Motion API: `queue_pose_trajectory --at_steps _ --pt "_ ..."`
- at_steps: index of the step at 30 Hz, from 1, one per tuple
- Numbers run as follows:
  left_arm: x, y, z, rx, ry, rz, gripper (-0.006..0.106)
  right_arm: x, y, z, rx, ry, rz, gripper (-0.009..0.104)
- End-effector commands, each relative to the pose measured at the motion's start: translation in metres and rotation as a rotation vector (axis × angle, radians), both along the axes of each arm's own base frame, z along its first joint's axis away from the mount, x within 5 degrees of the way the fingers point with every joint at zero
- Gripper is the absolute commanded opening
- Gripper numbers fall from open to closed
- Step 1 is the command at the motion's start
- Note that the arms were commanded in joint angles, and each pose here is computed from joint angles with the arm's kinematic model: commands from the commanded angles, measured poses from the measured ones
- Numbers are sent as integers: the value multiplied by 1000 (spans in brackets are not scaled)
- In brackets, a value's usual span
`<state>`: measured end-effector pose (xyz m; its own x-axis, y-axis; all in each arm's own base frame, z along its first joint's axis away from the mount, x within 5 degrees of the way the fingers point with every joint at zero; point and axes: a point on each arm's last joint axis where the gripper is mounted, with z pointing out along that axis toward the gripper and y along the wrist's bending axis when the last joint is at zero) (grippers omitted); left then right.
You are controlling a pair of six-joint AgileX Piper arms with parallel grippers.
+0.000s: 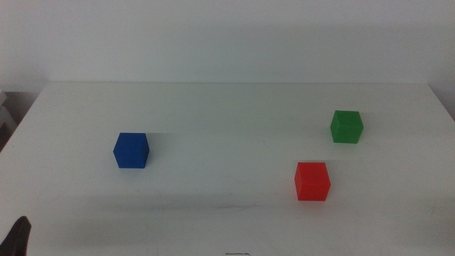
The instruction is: Stack red cubes first, then green, then blue cubes in a specific spot.
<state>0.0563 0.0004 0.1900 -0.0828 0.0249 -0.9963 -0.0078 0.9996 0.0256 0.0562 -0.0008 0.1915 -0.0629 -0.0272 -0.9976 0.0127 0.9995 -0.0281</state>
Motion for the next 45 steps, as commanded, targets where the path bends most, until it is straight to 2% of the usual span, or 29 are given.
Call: queue_pose_trajectory --at_steps 1,3,4,7,9,12,16,19,22,27,31,35,37,40,42,45 --pt "-1 0 10 -9 -109 1 92 -2 0 17 -47 -138 -2 82" --pt "-1 0 10 -9 -109 1 92 -2 0 18 -65 -151 -2 82" --pt "-1 0 10 -9 -109 1 92 -3 0 20 -53 -156 -2 82" --pt "-1 0 10 -9 -109 1 92 -2 0 30 31 -94 4 82" --pt "-1 0 10 -9 -109 1 92 2 1 47 57 -14 10 82" --pt "-1 0 10 -9 -109 1 92 18 2 77 72 149 18 82" --pt "-1 0 10 -9 -109 1 92 45 10 117 176 443 73 82" --pt "-1 0 10 -9 -109 1 92 64 15 143 213 588 111 82" --pt "-1 0 10 -9 -109 1 92 82 16 154 232 639 125 82" --pt "-1 0 10 -9 -109 1 92 102 17 150 263 680 124 82" --pt "-1 0 10 -9 -109 1 92 119 19 144 266 768 135 82" --pt "-1 0 10 -9 -109 1 92 145 37 140 277 970 197 82" --pt "-1 0 10 -9 -109 1 92 162 52 140 248 1045 215 82" --pt "-1 0 10 -9 -109 1 92 189 77 132 164 1137 183 82" --pt "-1 0 10 -9 -109 1 92 206 97 129 102 1162 149 82" --pt "-1 0 10 -9 -109 1 92 224 123 125 49 1165 115 82"
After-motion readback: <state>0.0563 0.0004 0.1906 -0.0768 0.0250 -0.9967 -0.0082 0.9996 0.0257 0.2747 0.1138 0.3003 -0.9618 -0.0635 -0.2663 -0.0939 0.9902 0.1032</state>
